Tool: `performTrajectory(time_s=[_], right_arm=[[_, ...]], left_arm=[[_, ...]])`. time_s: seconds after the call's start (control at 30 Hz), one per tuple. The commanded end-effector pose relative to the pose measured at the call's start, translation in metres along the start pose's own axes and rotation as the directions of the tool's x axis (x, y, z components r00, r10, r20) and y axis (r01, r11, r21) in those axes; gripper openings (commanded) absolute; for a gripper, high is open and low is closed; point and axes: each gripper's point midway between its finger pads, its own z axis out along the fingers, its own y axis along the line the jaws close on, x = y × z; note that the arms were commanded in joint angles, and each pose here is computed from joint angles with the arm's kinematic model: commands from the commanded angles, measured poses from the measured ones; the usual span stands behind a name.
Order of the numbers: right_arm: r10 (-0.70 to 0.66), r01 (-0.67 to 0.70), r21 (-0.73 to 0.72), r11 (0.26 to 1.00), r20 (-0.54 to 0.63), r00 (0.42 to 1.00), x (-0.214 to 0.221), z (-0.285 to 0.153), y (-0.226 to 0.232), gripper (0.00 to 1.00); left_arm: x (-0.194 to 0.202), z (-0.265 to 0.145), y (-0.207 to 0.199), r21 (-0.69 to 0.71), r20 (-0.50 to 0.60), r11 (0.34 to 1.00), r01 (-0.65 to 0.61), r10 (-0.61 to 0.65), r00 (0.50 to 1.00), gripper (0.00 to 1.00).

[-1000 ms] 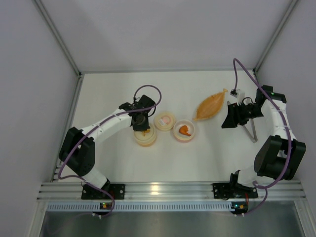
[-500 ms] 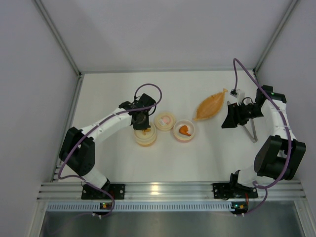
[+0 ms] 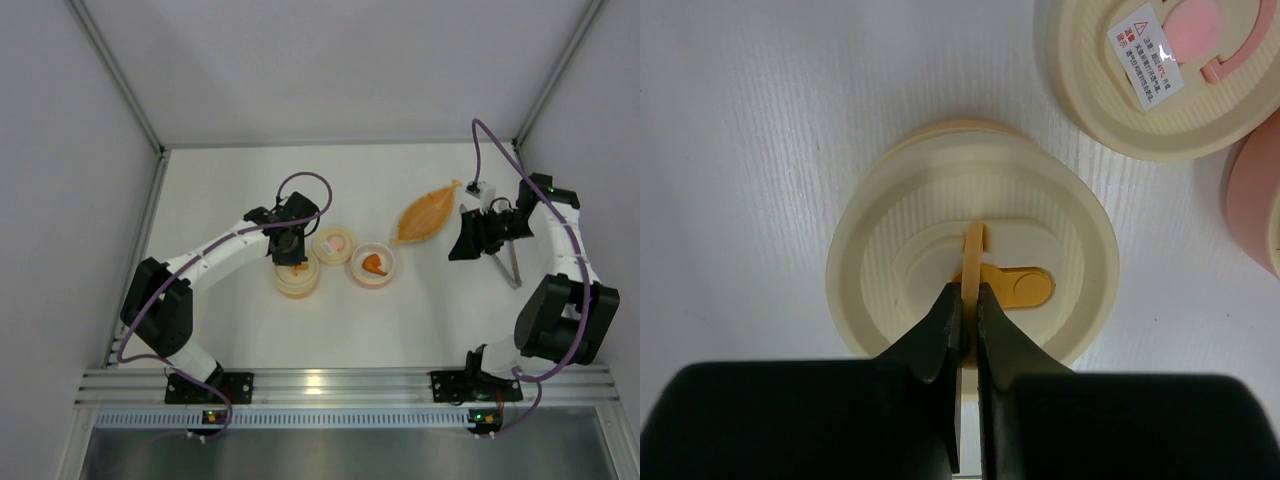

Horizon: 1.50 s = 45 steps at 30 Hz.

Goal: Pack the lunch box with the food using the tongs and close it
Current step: Close the box lid on the packing box.

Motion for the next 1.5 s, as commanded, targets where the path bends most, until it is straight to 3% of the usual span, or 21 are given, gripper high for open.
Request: performTrajectory(time_s=[0.0, 0.37, 0.8, 1.47], right_arm=[[-0.027, 0.027, -0.010, 1.000, 0.039, 0.999, -0.007, -0.001, 0.000, 0.56], [-0.034, 0.034, -0.005, 0.999, 0.035, 0.999, -0.006, -0.001, 0.000, 0.55], [-0.026, 0.026, -0.014, 1.000, 0.037, 0.999, -0.006, 0.000, 0.000, 0.55], [-0.028, 0.029, -0.019, 0.999, 0.033, 0.999, -0.007, 0.002, -0.002, 0.55]], left_arm=[[-0.004, -0.004, -0.005, 0.020, 0.031, 1.000, 0.000, -0.001, 1.000, 0.00], [0.003, 0.004, 0.002, 0.018, -0.008, 0.999, 0.030, -0.030, 1.000, 0.00], [-0.010, -0.011, -0.007, 0.005, 0.080, 0.998, -0.070, 0.069, 0.994, 0.00], [0.008, 0.002, -0.006, 0.020, 0.039, 0.985, -0.170, 0.169, 0.985, 0.00]])
